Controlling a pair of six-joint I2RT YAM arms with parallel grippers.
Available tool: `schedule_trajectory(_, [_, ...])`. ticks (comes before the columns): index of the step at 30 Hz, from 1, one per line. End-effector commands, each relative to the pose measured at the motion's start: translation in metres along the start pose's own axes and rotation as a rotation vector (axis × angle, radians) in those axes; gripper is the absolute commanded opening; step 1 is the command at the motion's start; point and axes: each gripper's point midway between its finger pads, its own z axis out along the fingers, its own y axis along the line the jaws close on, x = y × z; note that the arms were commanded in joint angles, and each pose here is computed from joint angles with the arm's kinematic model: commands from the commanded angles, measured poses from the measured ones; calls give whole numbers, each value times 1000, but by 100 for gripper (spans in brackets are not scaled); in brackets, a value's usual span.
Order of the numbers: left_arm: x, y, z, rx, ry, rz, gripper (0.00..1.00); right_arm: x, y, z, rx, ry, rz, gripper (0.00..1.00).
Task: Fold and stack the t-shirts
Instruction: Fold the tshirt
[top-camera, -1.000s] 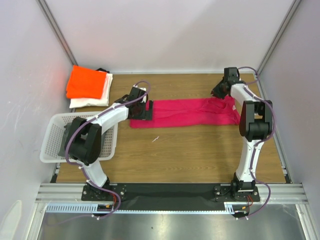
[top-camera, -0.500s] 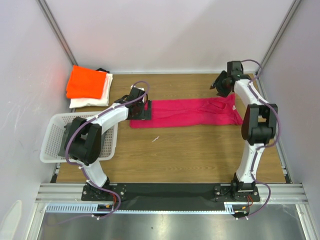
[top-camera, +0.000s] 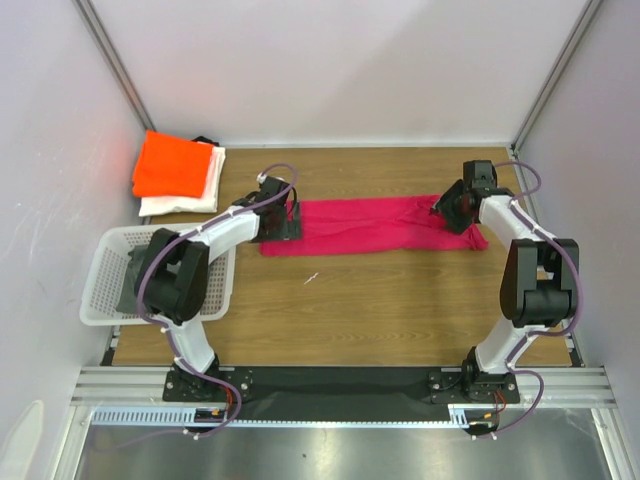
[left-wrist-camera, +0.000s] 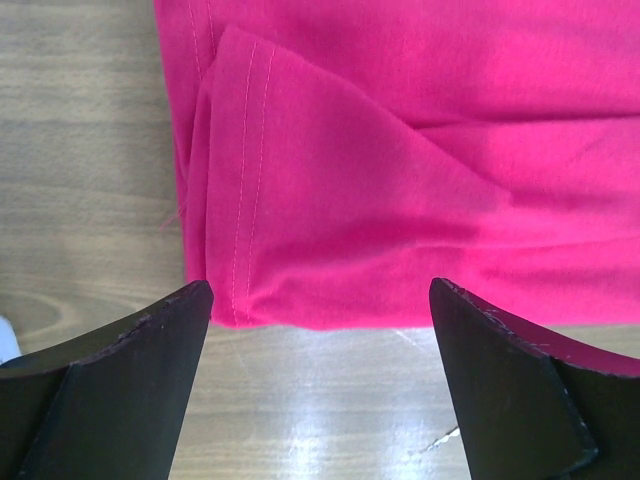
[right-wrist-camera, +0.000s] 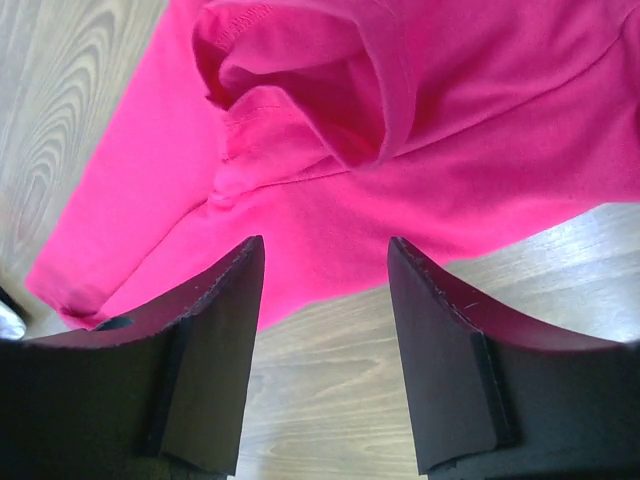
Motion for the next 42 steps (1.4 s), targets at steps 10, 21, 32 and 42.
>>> schedule_trajectory(10, [2, 32, 19, -146, -12, -52, 92, -16, 19, 24, -79, -119, 98, 69])
schedule_trajectory(21, [8, 47, 24, -232, -14, -47, 92, -18, 4, 45, -6, -165, 65, 72])
schedule_trajectory(32, [11, 52, 25, -250, -11, -38, 90, -49, 36, 73, -67, -217, 38, 50])
schedule_trajectory(42, [10, 51, 26, -247, -10, -38, 90, -68, 67, 79, -126, -242, 4, 24])
